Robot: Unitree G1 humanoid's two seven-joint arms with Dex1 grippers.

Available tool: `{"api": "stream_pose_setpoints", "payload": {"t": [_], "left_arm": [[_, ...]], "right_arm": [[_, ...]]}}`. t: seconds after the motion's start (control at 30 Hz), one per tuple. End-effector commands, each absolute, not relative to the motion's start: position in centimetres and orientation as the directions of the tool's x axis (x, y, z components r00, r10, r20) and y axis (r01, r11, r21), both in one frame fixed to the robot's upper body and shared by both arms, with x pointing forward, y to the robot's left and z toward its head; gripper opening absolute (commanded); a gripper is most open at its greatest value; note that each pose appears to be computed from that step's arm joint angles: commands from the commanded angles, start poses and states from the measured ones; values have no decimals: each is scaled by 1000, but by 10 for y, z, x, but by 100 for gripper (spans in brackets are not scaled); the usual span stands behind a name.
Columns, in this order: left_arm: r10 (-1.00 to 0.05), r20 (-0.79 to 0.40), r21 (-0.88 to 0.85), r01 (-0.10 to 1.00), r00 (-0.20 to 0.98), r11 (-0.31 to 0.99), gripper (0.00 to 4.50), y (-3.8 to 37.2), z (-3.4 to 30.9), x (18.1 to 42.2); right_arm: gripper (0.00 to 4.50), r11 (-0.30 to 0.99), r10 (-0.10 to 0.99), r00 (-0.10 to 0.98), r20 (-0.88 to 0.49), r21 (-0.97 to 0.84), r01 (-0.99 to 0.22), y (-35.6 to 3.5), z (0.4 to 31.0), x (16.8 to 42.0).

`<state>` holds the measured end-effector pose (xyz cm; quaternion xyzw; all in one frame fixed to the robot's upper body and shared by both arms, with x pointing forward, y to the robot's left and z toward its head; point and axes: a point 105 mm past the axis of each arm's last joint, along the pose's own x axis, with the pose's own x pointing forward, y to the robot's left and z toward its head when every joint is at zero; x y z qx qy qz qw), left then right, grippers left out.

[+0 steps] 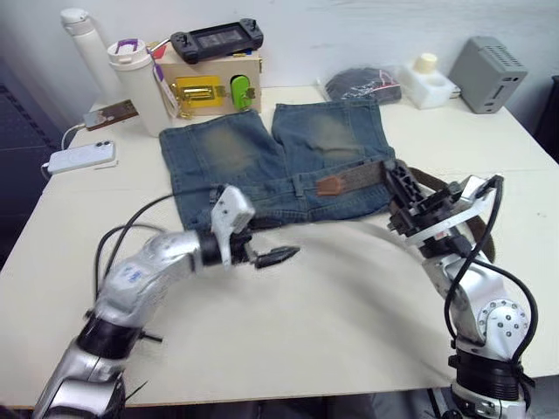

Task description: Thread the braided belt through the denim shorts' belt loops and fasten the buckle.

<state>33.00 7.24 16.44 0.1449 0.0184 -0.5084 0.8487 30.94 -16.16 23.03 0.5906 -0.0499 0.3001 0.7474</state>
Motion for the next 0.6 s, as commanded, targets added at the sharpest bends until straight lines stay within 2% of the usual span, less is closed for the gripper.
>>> {"api": "stream_pose_setpoints", "payload": {"t": [0.03,0.2,0.3,0.43,0.6], "left_arm": [[-797,-296,572,766,527,294,446,73,145,359],[-730,-397,663,724,557,191,446,76,120,384],[-717,-395,661,720,574,211,373,78,116,393],[-709,-382,645,720,593,256,215,80,115,400],[-708,-401,615,744,581,262,25,84,106,398]], "right_arm": [[0,122,369,797,479,825,-552,-171,245,305],[0,121,393,784,481,818,-563,-165,246,303],[0,125,391,779,490,810,-572,-164,249,303],[0,132,380,781,495,807,-576,-164,252,303],[0,142,369,791,488,812,-567,-166,251,303]]}}
